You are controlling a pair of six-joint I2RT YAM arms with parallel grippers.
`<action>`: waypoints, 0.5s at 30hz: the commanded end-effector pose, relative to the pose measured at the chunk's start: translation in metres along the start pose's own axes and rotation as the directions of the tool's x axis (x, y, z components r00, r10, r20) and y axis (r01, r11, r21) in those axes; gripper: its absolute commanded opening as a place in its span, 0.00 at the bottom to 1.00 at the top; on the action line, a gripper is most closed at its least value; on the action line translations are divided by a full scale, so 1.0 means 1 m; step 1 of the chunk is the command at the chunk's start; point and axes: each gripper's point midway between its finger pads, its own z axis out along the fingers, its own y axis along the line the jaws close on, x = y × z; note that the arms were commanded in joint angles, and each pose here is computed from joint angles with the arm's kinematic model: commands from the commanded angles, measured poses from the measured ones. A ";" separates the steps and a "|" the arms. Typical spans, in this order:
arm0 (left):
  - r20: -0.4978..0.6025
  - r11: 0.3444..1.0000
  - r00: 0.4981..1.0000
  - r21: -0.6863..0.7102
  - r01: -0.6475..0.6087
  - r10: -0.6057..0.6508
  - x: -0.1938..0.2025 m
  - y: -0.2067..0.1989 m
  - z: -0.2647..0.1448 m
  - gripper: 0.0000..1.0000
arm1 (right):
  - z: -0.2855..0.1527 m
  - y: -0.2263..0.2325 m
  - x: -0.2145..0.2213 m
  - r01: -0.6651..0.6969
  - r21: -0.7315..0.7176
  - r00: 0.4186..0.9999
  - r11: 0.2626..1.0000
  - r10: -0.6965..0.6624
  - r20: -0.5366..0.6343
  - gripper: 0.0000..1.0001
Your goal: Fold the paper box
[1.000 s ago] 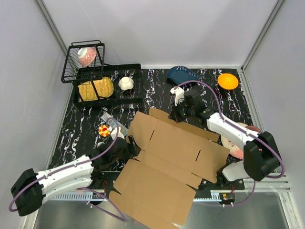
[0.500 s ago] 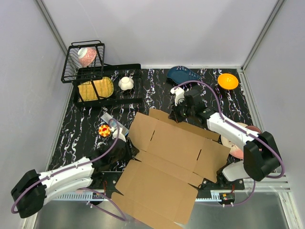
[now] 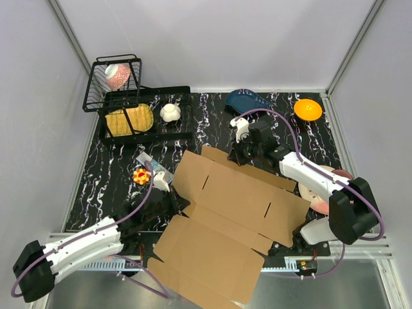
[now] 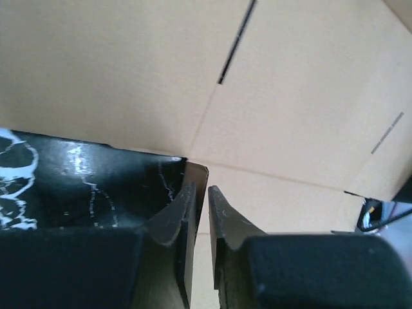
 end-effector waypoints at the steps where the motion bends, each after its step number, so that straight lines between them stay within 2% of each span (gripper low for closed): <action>1: -0.017 0.984 1.000 0.178 -0.016 0.019 -0.002 -0.039 -0.006 0.11 | -0.005 0.006 -0.024 0.000 -0.007 0.996 1.000 0.001 0.085 0.00; 5: -0.036 0.982 0.997 0.180 -0.065 0.073 -0.003 -0.047 -0.005 0.03 | -0.004 0.006 -0.024 0.001 -0.007 0.996 1.000 0.000 0.084 0.00; 11: -0.096 0.969 0.976 0.171 -0.176 0.194 0.015 -0.064 0.005 0.01 | -0.003 0.005 -0.023 -0.002 -0.005 0.997 1.000 0.002 0.080 0.00; 15: -0.145 0.968 0.963 0.139 -0.207 0.227 0.030 -0.064 0.015 0.00 | -0.003 0.005 -0.022 -0.001 -0.004 0.997 1.000 0.001 0.074 0.00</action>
